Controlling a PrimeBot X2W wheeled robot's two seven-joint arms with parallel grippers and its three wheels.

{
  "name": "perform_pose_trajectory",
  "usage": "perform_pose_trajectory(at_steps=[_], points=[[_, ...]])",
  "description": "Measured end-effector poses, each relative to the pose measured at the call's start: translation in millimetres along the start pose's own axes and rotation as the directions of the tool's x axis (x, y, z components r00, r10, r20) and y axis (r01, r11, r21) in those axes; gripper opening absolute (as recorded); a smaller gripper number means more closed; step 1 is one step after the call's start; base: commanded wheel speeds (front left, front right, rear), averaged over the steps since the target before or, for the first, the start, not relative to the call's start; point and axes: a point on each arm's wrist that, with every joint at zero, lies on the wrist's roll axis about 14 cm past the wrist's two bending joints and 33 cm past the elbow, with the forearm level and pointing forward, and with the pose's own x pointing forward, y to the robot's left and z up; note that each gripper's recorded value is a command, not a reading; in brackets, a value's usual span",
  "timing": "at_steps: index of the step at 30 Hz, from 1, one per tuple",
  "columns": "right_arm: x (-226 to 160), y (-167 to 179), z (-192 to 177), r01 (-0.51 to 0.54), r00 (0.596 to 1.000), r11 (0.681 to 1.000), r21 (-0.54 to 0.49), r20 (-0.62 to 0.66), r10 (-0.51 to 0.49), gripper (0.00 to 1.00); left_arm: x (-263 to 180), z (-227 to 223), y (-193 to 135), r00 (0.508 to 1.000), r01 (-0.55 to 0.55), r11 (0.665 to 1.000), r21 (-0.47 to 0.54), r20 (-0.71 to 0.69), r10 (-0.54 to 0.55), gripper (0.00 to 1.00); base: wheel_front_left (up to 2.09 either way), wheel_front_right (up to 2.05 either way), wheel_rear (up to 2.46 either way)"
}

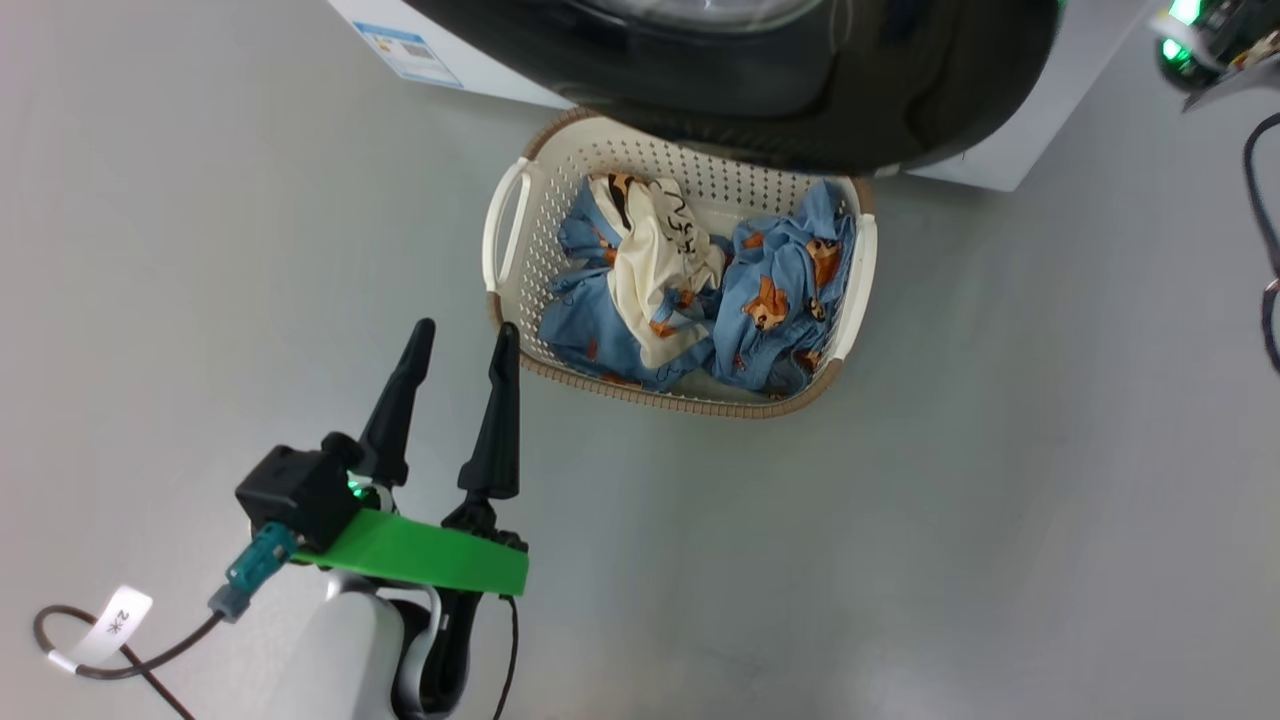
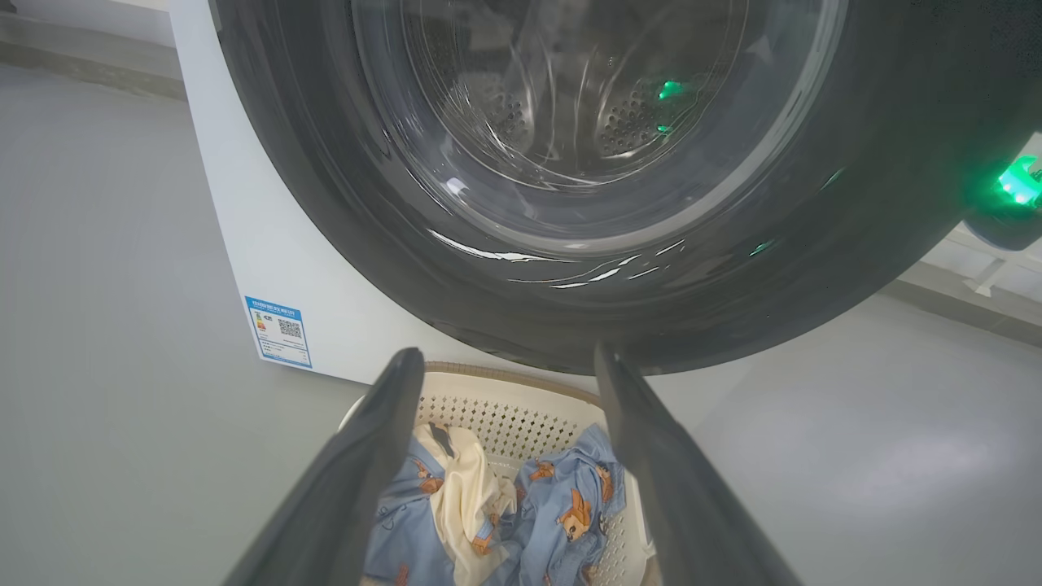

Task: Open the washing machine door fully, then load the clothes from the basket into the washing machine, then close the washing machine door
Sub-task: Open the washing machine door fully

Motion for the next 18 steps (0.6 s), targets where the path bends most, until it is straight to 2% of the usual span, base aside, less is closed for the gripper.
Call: perform_pose_trajectory(at_steps=[18], points=[[-8.4, 35.8, -58.3, -0.02, 0.992, 1.0, -0.002, -0.121, 0.019, 0.0, -23.3, 17.4, 2.2, 0.999, -0.017, 1.0, 0.01, 0.047, 0.016, 1.0, 0.0, 0.0, 0.0]])
